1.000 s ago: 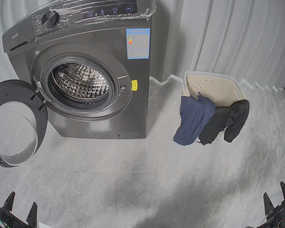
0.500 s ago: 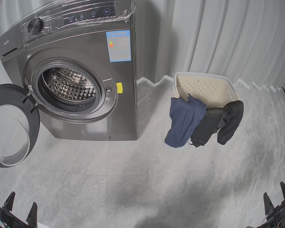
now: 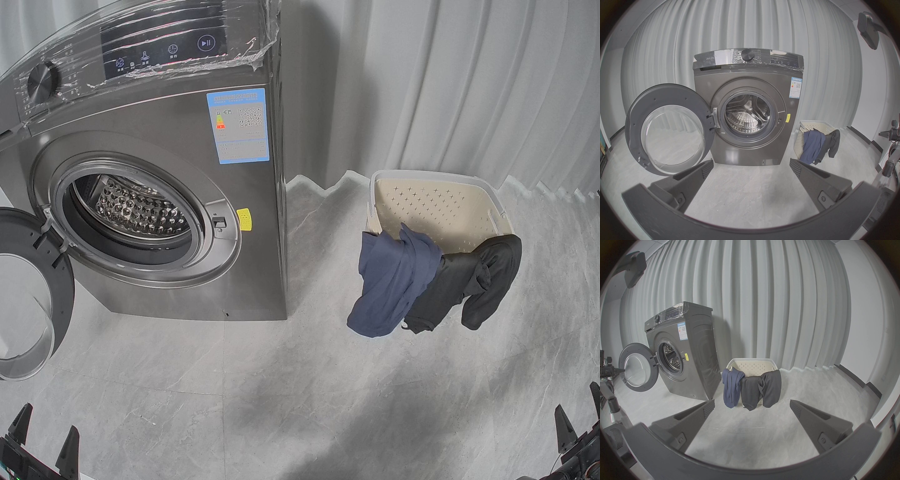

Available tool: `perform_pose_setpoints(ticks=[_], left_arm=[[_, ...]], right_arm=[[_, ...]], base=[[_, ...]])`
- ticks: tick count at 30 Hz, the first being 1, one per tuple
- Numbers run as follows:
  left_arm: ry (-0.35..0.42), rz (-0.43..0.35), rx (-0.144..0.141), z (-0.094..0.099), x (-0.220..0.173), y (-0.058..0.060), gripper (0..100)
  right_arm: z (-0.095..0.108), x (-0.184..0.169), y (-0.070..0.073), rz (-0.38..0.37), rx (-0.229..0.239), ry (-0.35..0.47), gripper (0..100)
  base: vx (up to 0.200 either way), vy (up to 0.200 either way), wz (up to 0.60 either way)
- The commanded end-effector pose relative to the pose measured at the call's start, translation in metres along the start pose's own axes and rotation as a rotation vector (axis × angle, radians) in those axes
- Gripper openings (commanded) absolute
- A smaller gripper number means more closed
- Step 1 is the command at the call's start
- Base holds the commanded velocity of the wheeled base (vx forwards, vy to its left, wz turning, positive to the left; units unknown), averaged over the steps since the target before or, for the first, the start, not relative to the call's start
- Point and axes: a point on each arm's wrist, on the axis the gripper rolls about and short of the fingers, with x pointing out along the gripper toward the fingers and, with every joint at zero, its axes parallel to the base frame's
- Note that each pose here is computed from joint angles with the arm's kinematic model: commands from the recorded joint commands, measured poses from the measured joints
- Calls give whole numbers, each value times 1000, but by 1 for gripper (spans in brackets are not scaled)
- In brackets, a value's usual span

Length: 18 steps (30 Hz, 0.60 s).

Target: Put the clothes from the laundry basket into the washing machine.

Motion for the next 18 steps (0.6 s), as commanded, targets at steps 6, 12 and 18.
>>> perform_pose_setpoints(ticks=[6,12,18], left_arm=[[1,6,-1,-5,0,0,100],[1,6,-4,-5,0,0,100],[3,-2,-2,-4,0,0,100]], right_arm=[[-5,0,0,3,-2,4,100],[-5,0,0,2,-2,4,100],[-5,0,0,2,-2,4,100]], base=[[0,-100,0],[0,-200,0],[0,-200,0]])
